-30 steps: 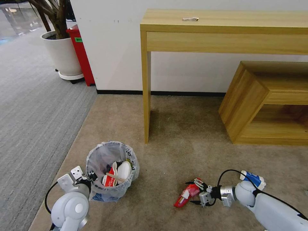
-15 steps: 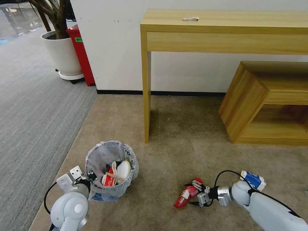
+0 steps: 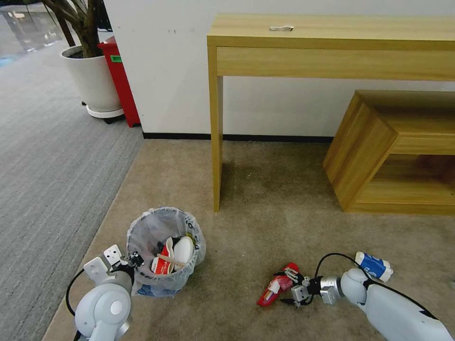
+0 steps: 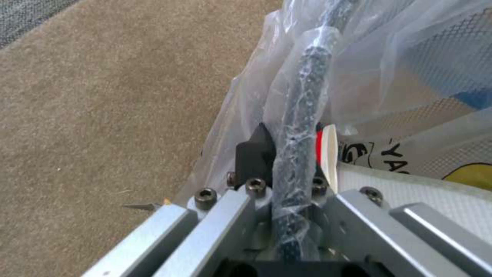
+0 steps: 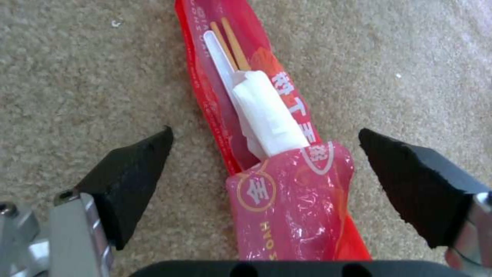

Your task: Pick up the trash bin and place the garbage on the floor into it.

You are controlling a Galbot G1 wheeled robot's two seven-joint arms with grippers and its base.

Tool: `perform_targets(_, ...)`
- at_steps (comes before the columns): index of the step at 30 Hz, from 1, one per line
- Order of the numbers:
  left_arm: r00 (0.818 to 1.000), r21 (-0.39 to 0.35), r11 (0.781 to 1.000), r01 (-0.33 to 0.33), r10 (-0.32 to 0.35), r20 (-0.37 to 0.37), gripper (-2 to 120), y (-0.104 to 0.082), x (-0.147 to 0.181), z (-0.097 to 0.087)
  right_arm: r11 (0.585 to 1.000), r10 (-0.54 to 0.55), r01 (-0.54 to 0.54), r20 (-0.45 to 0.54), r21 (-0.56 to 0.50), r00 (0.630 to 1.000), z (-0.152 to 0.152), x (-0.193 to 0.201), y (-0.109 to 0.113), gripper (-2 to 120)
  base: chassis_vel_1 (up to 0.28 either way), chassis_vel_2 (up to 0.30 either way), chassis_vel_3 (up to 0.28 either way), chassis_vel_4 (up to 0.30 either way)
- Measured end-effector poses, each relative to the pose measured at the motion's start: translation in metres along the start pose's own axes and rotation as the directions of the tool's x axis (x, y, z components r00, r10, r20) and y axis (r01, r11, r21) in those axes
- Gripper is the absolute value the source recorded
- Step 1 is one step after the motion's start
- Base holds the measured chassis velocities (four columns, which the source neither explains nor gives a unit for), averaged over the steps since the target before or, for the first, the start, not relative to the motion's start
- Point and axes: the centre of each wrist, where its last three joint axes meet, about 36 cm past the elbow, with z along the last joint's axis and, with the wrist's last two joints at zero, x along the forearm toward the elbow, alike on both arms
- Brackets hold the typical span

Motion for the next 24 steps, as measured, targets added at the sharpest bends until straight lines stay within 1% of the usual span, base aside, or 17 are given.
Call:
perform_targets(17, 1.000, 0.000, 1.000, -0.005, 0.005, 0.012, 0, 0.001, 0.005, -0.003, 0.999, 0.042, -0.042, -0.064, 0.000, 0.997, 0.012, 0.002, -0.008, 89, 0.000, 0.000, 0.000, 0.000)
perform_targets(24, 1.000, 0.000, 1.000, -0.006, 0.006, 0.014, 0, 0.001, 0.004, -0.004, 0.999, 0.042, -0.042, -0.071, 0.005, 0.997, 0.014, 0.002, -0.013, 88, 0.000, 0.000, 0.000, 0.000)
